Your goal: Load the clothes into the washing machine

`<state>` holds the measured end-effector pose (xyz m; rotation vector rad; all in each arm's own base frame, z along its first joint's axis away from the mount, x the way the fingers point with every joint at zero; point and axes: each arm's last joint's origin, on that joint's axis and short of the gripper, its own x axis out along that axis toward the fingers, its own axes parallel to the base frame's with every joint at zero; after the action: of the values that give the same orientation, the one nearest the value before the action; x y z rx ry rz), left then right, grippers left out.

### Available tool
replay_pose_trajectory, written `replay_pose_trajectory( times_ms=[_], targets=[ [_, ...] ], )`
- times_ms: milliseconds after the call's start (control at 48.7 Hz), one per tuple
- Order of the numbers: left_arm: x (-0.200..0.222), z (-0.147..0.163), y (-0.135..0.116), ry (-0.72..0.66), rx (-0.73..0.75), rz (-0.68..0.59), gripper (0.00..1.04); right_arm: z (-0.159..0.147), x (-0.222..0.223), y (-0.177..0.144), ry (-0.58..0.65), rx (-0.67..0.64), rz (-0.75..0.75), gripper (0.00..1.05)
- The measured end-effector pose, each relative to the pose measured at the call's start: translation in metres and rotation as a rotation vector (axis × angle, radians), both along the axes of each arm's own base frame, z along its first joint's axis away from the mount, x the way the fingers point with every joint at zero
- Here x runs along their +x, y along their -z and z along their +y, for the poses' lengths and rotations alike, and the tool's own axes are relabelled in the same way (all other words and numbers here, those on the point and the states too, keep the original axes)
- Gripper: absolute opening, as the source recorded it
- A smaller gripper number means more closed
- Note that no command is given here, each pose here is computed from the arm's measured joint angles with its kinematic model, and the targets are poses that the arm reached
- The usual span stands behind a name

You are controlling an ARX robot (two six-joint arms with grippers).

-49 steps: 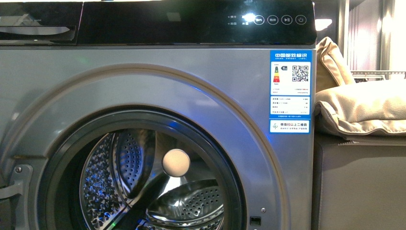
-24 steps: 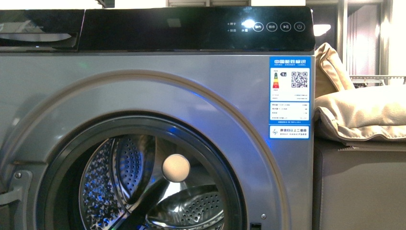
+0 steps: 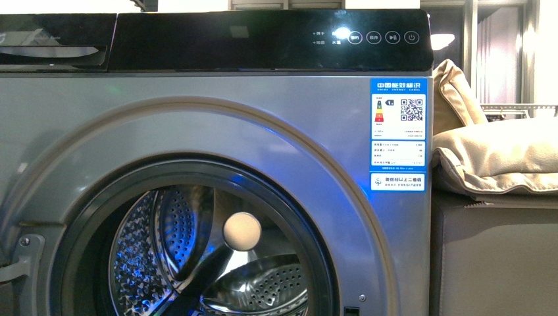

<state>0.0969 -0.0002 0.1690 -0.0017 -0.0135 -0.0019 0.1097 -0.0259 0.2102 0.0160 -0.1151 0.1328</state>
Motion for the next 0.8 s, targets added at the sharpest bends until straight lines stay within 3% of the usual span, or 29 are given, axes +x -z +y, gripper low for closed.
replay_pose_trajectory(
  times_ms=[226,329,452,534,616,801],
  targets=[
    [0.000,0.000,0.000,0.000,0.000,0.000,0.98,-0.038,0.013,-0.034,0.070,-0.004,-0.024,0.97],
    [0.000,0.000,0.000,0.000,0.000,0.000,0.98,-0.077,0.025,-0.055,0.149,0.021,-0.011,0.97],
    [0.000,0.000,0.000,0.000,0.000,0.000,0.98,-0.127,0.035,-0.055,0.239,0.131,0.102,0.97],
    [0.000,0.000,0.000,0.000,0.000,0.000,0.98,-0.153,0.043,-0.039,0.256,0.227,0.245,0.97],
    [0.000,0.000,0.000,0.000,0.000,0.000,0.98,-0.168,0.049,-0.002,0.264,0.329,0.456,0.97],
    [0.000,0.000,0.000,0.000,0.000,0.000,0.98,-0.195,0.065,0.079,0.316,0.253,0.738,0.97]
  ],
)
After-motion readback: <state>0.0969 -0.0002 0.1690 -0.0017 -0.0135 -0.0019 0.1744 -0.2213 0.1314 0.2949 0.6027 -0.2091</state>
